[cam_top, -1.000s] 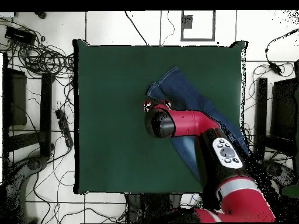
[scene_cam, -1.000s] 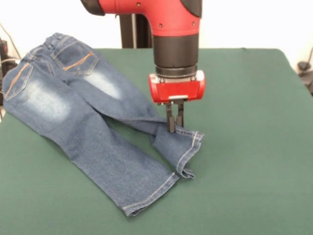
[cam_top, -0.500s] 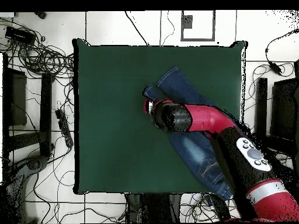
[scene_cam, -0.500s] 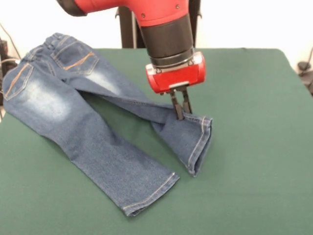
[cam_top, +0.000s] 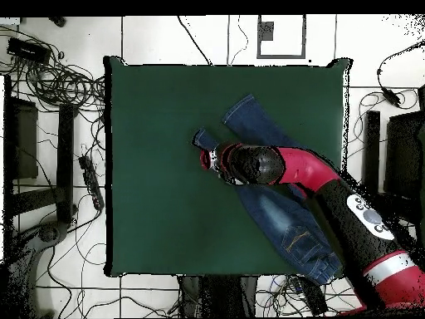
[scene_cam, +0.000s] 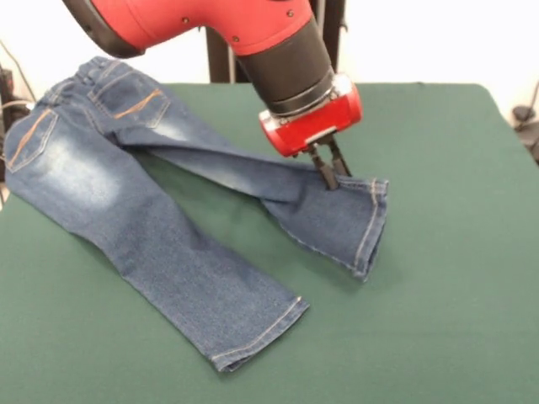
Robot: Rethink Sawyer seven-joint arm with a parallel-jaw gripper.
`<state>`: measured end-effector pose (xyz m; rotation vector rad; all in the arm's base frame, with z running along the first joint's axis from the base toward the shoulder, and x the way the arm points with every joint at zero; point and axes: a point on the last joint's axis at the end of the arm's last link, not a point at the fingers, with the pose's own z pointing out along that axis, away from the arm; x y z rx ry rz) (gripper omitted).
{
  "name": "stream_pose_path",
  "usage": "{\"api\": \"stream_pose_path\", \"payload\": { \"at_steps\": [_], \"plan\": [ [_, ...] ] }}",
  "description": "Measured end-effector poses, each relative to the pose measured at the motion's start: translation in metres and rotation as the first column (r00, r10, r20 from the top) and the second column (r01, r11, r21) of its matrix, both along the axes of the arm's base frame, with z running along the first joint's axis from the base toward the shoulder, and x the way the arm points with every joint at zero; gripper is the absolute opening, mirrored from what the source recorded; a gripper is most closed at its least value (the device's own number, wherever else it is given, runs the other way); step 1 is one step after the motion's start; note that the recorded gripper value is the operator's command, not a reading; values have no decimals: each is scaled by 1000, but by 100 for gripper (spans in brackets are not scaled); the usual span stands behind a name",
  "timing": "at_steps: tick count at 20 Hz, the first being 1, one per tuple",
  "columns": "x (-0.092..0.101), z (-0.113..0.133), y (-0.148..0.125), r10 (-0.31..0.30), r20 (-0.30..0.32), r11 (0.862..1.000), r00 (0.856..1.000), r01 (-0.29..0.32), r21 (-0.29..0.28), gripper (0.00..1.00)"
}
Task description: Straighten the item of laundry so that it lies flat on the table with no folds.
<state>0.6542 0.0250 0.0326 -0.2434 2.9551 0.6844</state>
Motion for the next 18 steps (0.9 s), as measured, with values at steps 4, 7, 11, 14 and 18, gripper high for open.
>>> {"api": "stream_pose_path", "payload": {
  "at_steps": [4, 7, 11, 14, 18],
  "plan": [
    [-10, -8, 12, 104, -3, 993, 995, -104, 51, 0],
    [-16, -13, 20, 144, -8, 987, 989, -143, 78, 0],
    [-26, -17, 29, 209, -26, 969, 978, -203, 141, 0],
    [-29, -15, 30, 233, -39, 961, 972, -224, 164, 0],
    [-32, -3, 33, 286, -69, 943, 956, -269, 195, 0]
  ]
}}
